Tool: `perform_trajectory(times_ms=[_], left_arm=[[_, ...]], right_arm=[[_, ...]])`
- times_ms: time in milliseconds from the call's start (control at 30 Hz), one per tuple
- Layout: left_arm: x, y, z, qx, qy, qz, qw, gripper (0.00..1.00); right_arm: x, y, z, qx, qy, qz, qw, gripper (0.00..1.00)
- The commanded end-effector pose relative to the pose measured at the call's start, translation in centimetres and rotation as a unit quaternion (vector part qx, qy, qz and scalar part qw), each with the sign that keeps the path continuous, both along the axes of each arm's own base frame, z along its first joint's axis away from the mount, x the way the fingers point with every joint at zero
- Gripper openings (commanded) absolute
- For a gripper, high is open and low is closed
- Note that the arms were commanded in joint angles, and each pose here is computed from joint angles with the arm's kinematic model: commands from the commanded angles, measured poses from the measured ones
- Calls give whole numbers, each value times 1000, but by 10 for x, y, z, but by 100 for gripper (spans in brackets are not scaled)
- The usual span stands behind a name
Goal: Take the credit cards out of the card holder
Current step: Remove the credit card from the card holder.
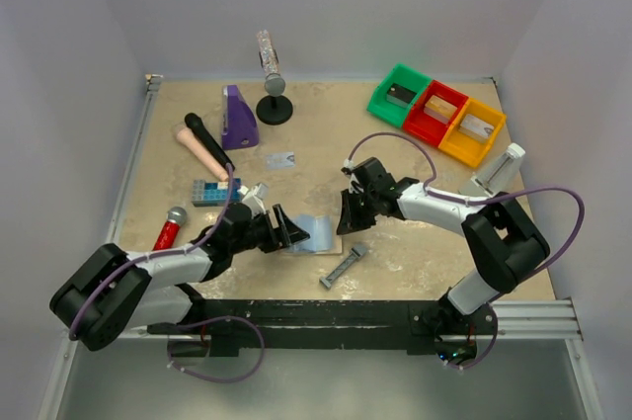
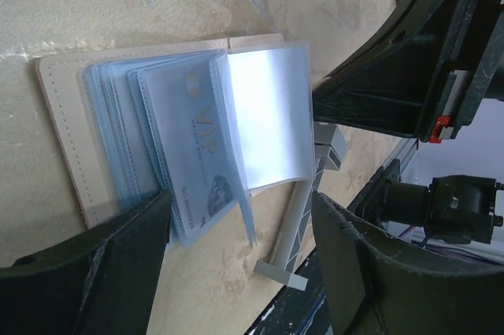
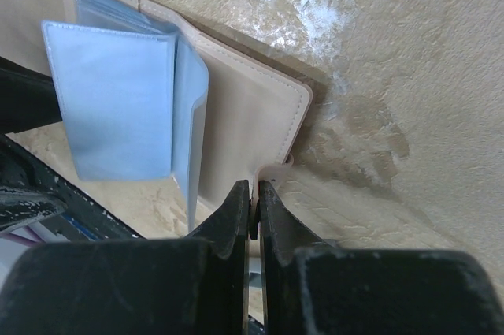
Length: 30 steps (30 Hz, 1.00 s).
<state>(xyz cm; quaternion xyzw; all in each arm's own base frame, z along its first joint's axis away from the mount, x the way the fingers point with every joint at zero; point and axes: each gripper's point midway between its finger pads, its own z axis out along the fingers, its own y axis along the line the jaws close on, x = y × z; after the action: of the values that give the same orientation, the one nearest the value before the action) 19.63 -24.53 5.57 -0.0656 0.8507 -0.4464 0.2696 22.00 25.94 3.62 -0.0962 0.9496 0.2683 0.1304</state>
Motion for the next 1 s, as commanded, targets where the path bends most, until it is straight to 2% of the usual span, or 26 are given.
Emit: perform_trajectory(times_ms=[0,300,700,967], left_arm=[[3,-19,28,-37,-49,-37,997,75],[7,-9,26,-23,-54,-12,998,75],[7,-22,31,-18,-53,-44,997,74],[9,-19,31,-10,-56,-34,998,74]], right_arm=[[8,11,11,20,-11,12,1000,0],[7,10,11,17,-11,13,1000,0],[7,12,12,21,-11,14,1000,0],[7,10,14,16,-14,14,1000,0]])
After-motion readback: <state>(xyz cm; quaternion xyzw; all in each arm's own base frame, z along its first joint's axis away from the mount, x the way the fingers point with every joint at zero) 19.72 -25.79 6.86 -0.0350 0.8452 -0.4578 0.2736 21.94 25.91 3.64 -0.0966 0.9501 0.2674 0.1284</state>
